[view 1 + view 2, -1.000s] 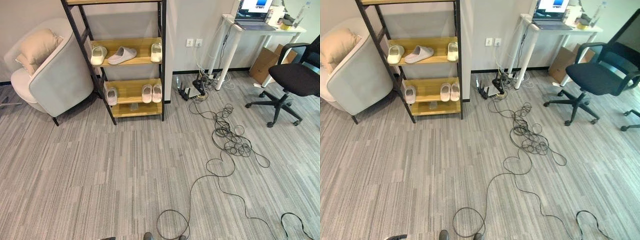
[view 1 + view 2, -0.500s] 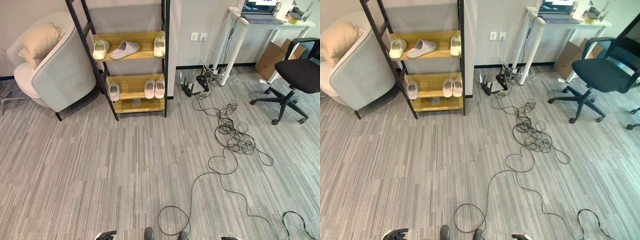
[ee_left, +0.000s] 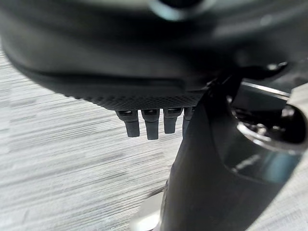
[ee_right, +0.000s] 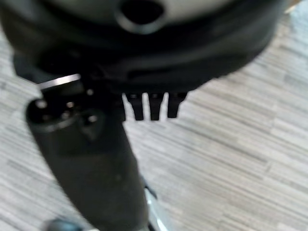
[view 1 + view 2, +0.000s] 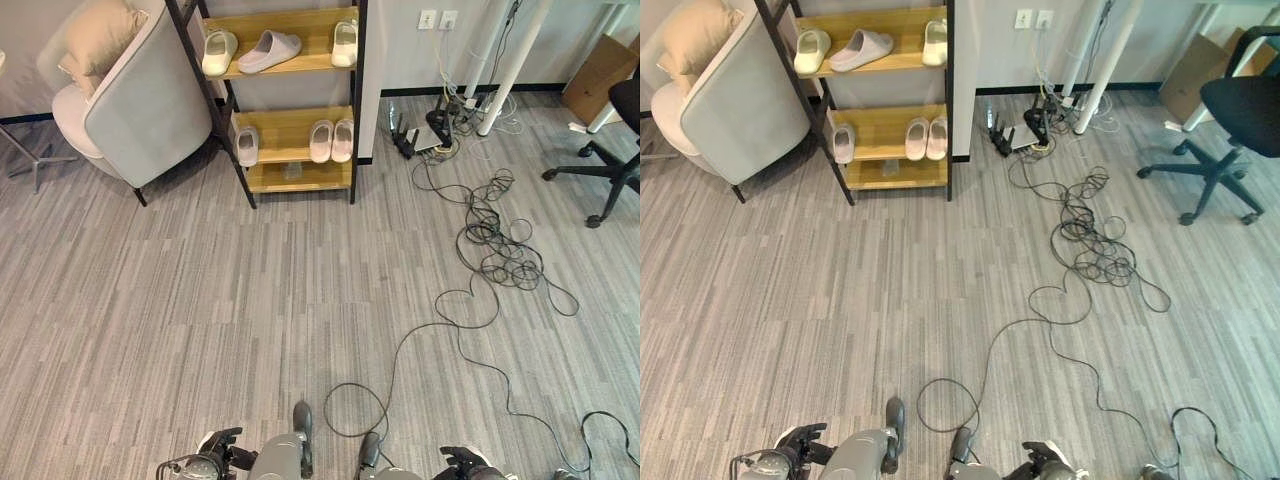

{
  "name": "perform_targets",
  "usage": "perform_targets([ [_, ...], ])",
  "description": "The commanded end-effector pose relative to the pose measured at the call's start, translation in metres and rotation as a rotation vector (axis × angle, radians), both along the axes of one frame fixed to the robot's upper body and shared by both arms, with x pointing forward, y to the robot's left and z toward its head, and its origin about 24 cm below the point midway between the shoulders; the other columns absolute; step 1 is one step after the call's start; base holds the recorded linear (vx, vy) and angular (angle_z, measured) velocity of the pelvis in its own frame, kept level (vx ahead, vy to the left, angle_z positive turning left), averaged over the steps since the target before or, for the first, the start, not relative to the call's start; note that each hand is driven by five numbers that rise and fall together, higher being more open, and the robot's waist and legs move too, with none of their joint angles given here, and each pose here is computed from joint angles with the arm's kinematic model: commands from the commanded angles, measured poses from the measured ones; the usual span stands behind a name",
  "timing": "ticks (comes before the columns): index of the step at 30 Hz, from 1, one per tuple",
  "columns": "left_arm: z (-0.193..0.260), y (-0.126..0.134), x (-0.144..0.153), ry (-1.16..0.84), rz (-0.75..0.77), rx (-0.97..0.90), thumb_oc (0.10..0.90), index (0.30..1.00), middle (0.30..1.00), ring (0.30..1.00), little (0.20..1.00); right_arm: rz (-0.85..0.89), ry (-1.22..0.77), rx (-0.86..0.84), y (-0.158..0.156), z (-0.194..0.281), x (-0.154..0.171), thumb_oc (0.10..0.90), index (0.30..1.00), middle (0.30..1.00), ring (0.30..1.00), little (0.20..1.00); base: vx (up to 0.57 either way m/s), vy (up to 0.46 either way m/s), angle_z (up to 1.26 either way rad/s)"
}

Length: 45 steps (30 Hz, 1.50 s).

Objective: Arrange the slippers neatly on the shoe rack.

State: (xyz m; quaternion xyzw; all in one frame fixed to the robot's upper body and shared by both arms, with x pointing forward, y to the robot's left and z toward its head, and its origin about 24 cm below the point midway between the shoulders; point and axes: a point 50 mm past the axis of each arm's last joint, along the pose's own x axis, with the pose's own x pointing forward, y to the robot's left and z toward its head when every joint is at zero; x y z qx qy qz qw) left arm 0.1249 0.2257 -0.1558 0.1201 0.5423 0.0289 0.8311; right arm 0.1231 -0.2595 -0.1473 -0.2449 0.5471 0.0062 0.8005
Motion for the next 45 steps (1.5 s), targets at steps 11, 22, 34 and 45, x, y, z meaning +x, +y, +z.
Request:
perform_targets([
  [11, 0.001, 0.017, -0.01, 0.037, 0.007, 0.038, 0.8, 0.9, 0.9, 0.9, 0.9, 0.01, -0.007, 0.122, 0.036, -0.009, -0.002, 0.8, 0.9, 0.9, 0.9, 0.9, 0.33, 0.182, -0.27],
  [22, 0.025, -0.003, 0.06, -0.188, -0.131, 0.035, 0.8, 0.9, 0.9, 0.9, 0.9, -0.089, -0.035, 0.141, 0.033, -0.009, -0.004, 0.8, 0.9, 0.9, 0.9, 0.9, 0.35, 0.079, 0.51],
  [34, -0.007, 0.02, -0.043, 0.162, 0.003, 0.059, 0.8, 0.9, 0.9, 0.9, 0.9, -0.136, 0.068, 0.112, 0.013, -0.013, -0.038, 0.8, 0.9, 0.9, 0.9, 0.9, 0.34, -0.162, 0.47],
  [45, -0.003, -0.006, -0.009, -0.014, 0.043, -0.027, 0.8, 0.9, 0.9, 0.9, 0.9, -0.193, -0.045, 0.067, -0.006, -0.002, -0.015, 0.8, 0.9, 0.9, 0.9, 0.9, 0.21, -0.299, 0.14],
])
